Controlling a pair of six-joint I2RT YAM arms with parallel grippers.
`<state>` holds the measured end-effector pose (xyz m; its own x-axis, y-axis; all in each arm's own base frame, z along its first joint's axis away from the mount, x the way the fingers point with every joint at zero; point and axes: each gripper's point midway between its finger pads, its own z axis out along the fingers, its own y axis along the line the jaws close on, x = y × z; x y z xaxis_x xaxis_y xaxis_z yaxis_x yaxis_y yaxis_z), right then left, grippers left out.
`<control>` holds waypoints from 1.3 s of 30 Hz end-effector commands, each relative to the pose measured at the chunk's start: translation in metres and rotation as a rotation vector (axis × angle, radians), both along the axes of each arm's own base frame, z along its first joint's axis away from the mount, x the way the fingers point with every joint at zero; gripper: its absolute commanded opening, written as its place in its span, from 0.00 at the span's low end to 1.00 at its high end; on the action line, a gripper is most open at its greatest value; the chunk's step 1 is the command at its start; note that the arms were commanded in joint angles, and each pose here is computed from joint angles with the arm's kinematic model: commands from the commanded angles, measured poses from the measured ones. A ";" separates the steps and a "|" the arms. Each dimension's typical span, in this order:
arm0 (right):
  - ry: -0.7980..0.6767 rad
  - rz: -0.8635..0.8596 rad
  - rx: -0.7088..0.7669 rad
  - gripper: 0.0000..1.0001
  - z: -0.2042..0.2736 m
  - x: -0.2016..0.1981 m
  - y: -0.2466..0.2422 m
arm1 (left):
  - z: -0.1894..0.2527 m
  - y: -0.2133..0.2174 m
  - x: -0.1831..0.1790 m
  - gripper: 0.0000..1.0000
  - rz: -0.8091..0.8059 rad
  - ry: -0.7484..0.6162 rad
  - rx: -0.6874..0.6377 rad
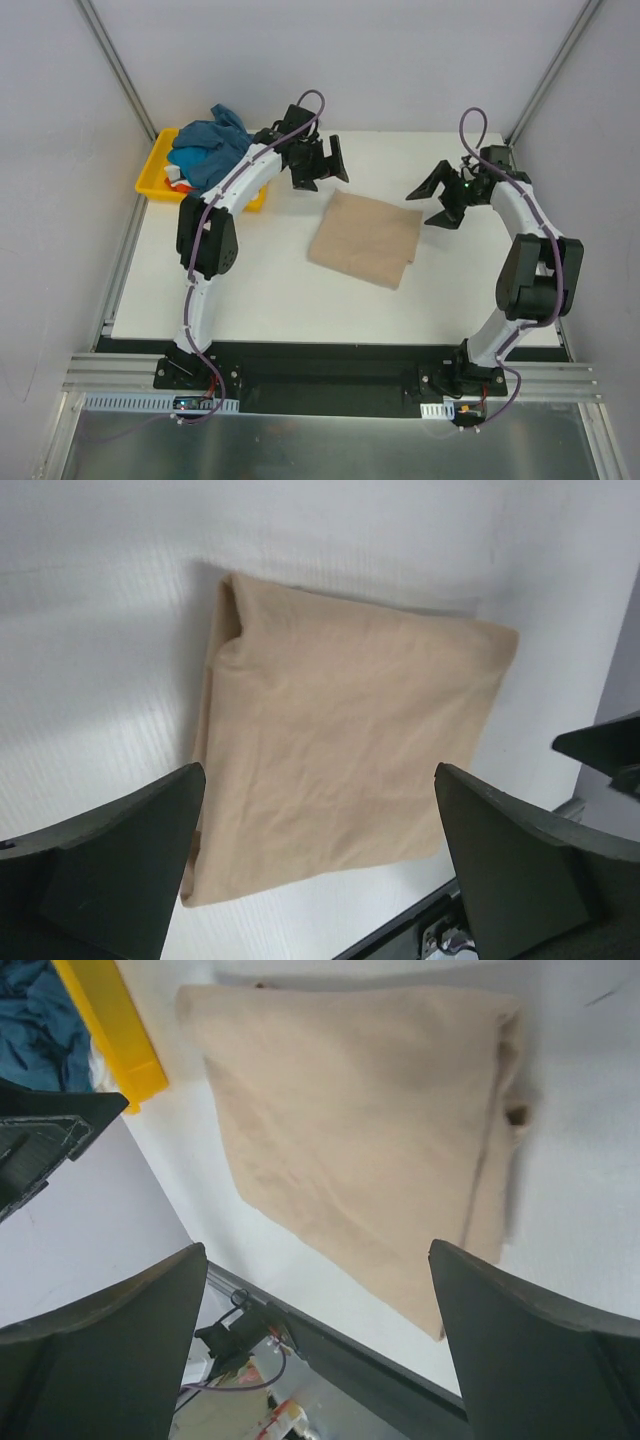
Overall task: Fold and stack the t-shirts
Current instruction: Fold the long partially folded tshirt into a neat square
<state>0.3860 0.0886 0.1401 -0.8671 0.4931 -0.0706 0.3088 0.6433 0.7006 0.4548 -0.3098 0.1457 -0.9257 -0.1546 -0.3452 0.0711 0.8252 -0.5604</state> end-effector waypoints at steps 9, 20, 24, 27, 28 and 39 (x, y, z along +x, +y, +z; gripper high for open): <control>-0.012 0.106 0.030 0.97 -0.029 -0.034 0.068 | 0.007 -0.061 -0.001 0.99 -0.164 -0.057 -0.133; 0.185 0.063 -0.065 0.97 -0.105 -0.052 0.038 | -0.056 -0.075 0.036 0.99 -0.128 -0.058 -0.112; 0.195 0.074 -0.111 0.97 -0.114 -0.052 0.026 | -0.072 -0.078 0.042 0.99 -0.106 -0.047 -0.113; 0.161 0.092 -0.144 0.97 -0.105 -0.041 0.017 | -0.077 -0.077 0.032 0.99 -0.111 -0.006 -0.124; 0.154 0.091 -0.175 0.97 -0.103 -0.038 0.012 | -0.076 -0.075 0.028 0.99 -0.108 0.006 -0.121; -0.153 0.217 -0.264 0.97 -0.007 -0.019 0.005 | 0.019 -0.017 -0.021 0.99 -0.014 -0.147 -0.003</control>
